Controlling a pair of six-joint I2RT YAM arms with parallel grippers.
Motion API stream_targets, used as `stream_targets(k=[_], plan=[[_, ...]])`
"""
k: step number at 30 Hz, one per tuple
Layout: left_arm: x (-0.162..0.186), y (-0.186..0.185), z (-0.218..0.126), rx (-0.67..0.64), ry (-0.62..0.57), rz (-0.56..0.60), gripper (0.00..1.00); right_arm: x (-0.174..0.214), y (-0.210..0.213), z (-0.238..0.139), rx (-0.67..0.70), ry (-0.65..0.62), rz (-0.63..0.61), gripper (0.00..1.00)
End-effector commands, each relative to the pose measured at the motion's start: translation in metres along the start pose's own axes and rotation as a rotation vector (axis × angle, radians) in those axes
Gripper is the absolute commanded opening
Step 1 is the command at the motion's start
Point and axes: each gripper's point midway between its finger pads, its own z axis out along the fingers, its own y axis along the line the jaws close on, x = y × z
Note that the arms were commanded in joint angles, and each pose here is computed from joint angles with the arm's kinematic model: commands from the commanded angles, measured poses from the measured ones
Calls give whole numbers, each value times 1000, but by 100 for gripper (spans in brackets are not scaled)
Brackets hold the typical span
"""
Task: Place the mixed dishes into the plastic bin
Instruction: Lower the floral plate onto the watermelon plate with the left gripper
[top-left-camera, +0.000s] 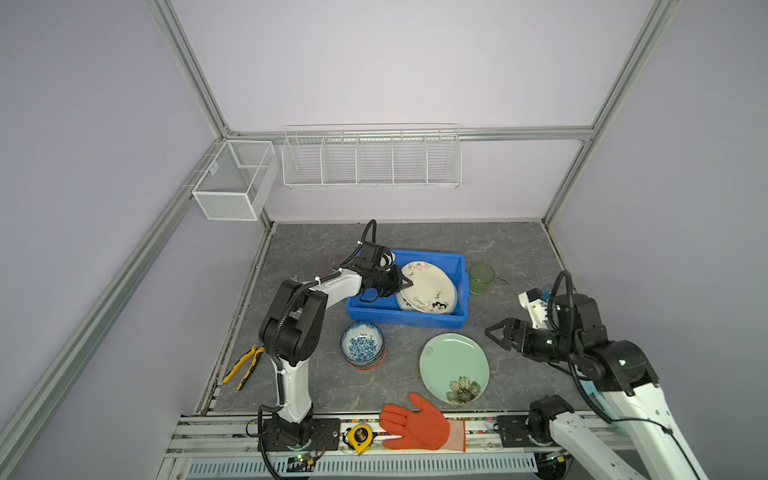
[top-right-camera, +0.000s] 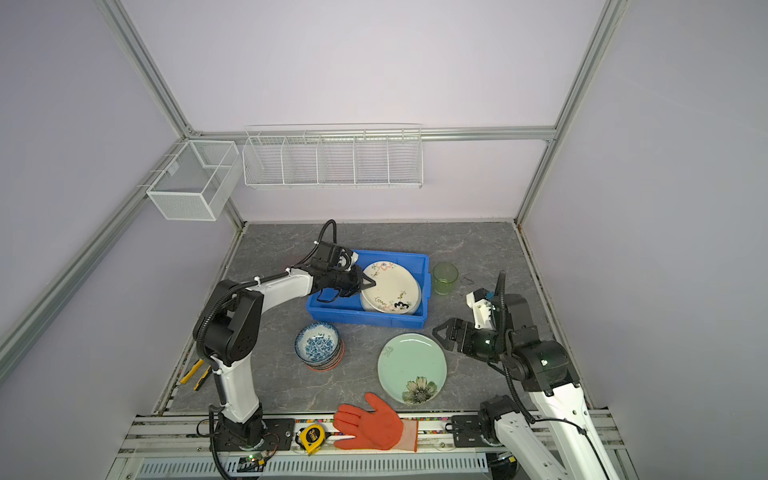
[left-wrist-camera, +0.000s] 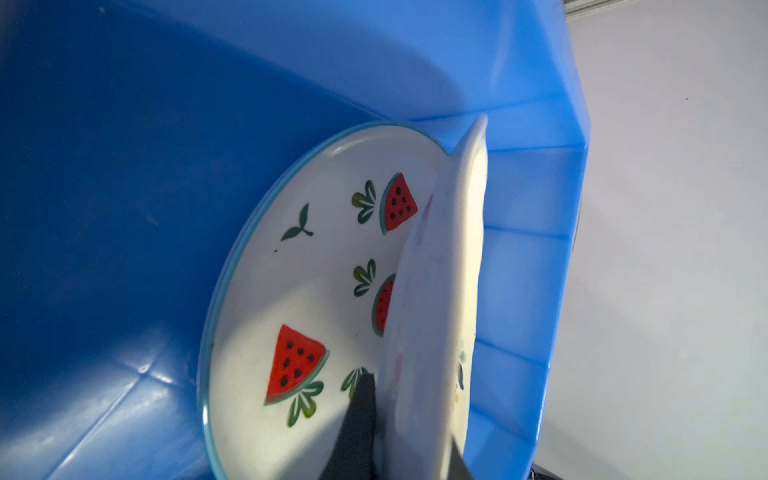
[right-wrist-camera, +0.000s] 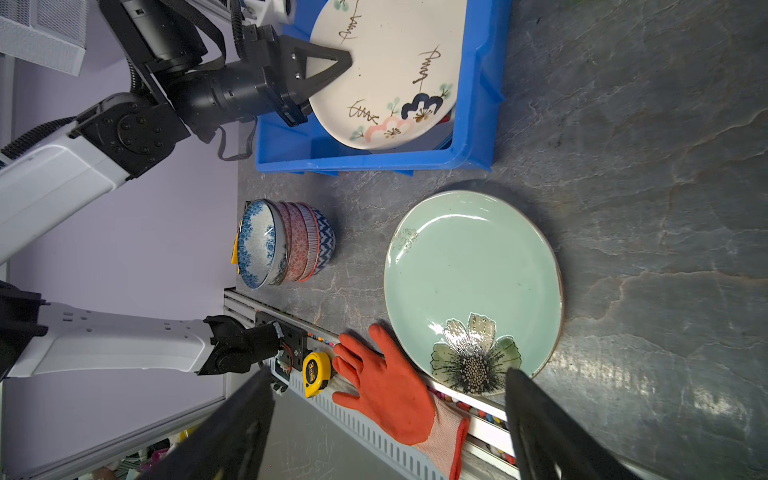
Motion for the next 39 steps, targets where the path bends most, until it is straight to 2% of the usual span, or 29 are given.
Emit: stream_targets(k=[1,11,18,23,30,39], plan=[[-14,-26,-1,89,-41,71,0,5,-8,2,24,9,15,88],[-11,-19,7,90,-27,56,0,8,-11,1,31,6,24,88],[-9,-17,10,94,-22,54,13,9,-13,1,34,4,29,88],[-5,-15,11,96,-12,49,29,10,-13,2,35,6,31,88],[-3,-14,10,91,-8,55,43,10,-14,2,36,7,30,88],[1,-9,2,14,-4,90,61,10,-14,4,37,11,32,88]])
